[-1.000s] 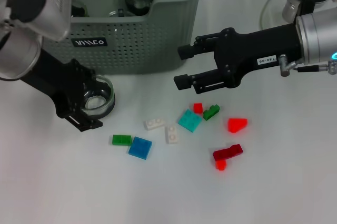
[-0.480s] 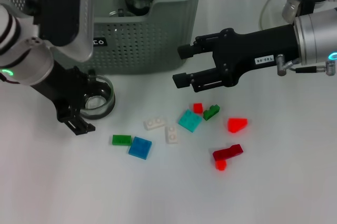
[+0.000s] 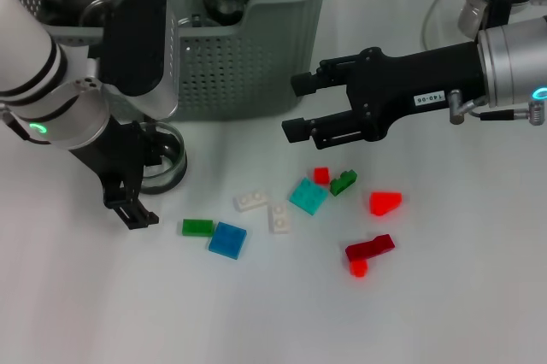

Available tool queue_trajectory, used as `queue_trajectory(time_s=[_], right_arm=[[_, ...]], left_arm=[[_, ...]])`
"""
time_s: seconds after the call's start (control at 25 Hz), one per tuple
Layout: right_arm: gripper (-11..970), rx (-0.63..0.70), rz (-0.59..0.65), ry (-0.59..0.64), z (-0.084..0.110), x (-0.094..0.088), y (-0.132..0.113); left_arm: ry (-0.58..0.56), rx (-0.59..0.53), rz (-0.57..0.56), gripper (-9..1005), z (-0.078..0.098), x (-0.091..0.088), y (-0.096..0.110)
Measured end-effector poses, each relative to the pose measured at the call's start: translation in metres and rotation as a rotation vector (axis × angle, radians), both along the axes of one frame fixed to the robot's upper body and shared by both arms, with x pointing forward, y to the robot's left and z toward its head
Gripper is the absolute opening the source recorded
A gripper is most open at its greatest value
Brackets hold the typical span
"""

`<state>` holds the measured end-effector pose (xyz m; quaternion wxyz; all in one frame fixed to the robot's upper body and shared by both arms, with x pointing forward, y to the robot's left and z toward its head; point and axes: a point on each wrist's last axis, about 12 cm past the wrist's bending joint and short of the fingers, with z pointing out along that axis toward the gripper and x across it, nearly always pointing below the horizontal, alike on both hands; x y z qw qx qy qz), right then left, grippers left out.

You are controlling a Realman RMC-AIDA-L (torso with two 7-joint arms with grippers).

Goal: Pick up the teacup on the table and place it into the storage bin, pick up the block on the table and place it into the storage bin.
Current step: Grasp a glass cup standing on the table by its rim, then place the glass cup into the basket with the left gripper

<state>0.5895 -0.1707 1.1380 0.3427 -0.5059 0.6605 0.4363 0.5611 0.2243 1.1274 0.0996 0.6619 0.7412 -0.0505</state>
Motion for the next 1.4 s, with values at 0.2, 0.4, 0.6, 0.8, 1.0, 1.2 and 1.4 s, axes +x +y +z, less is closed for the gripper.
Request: queue_trajectory(time_s=[0.2,0.4,0.6,0.8,1.0,1.2,1.4], right_arm=[[770,-0.001,-0.003,-0.003,-0.001,0.000,-0.001],[770,-0.001,-0.005,-0.002,-0.001,0.000,-0.001],[771,-0.001,-0.006,0.001,-0.002,-0.001,-0.002],[770,0.000,-0.010,0.004,-0.003,-0.001,-0.003],[770,0.005,-0.015,0.004,-0.004,-0.002,-0.004],[770,0.004,-0.015,0.004,-0.005,-0.003,-0.005],[769,-0.002,-0.013,0.005,-0.006,-0.003,-0.006]], left_arm=[[0.005,0.007,-0.008,869,-0.001,0.000,-0.003],[-0.001,0.034,-0.006,784,-0.006,0.002,-0.004],[-0.033,0.028,0.010,590,-0.004,0.004,-0.004],[-0.027,0.035,0.007,381,-0.006,0.004,-0.004],[-0.029,0.027,0.005,188,-0.004,0.003,-0.006],[-0.020,0.025,0.011,55,-0.001,0.002,-0.006],[0.043,-0.014,0.003,51,0.014,-0.009,-0.007]])
